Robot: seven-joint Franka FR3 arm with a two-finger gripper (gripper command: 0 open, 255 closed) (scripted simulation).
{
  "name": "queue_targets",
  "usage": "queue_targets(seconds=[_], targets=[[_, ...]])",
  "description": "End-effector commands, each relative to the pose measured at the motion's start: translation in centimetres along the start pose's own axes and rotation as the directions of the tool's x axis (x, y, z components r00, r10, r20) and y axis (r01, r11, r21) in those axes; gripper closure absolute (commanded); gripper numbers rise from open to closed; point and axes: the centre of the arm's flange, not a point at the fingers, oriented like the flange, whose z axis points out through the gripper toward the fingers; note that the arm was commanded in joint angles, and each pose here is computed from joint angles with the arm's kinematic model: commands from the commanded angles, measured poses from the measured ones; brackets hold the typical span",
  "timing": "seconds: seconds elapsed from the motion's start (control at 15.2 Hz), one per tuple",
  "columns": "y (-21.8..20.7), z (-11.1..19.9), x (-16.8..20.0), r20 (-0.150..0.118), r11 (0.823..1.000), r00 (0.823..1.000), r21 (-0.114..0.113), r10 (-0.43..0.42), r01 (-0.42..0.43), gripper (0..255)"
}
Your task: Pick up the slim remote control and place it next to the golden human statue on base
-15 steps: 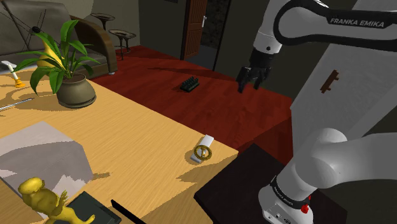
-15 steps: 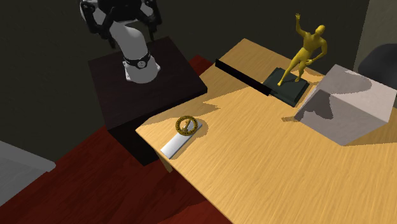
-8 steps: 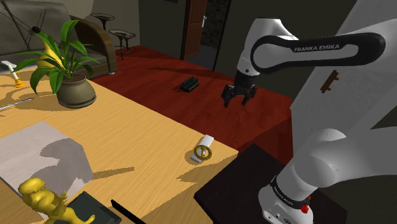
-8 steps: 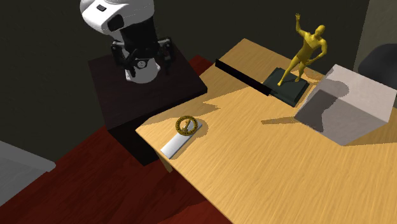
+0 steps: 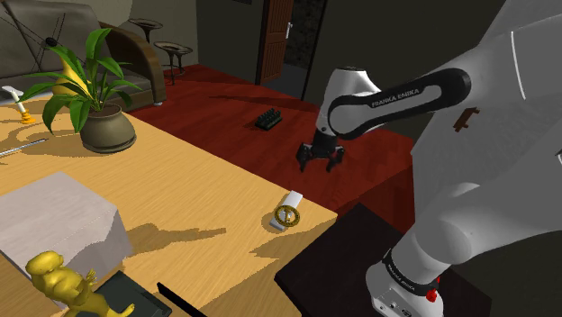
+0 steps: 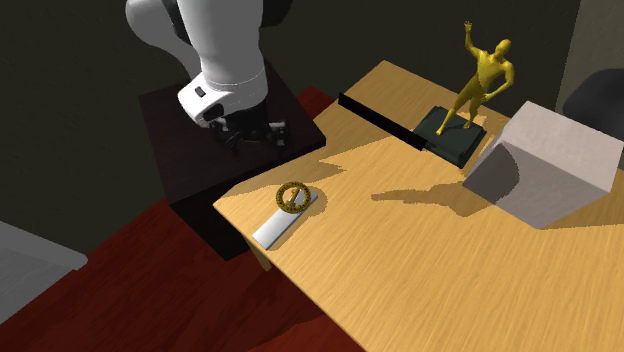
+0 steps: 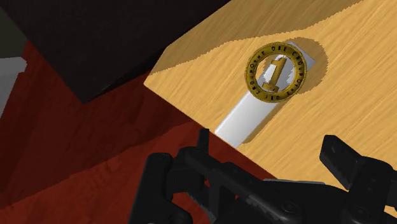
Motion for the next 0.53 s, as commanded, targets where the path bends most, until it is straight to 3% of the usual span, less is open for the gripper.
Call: queue_targets(seconds=[0.0, 0.46], targets=[[-0.5, 2.7, 0.5, 0.002, 0.998, 0.998, 0.004, 0.058, -0.058, 0], [-2.3, 11.6, 2.3, 0.017, 0.969, 0.969, 0.009, 0.247, -0.247, 0]])
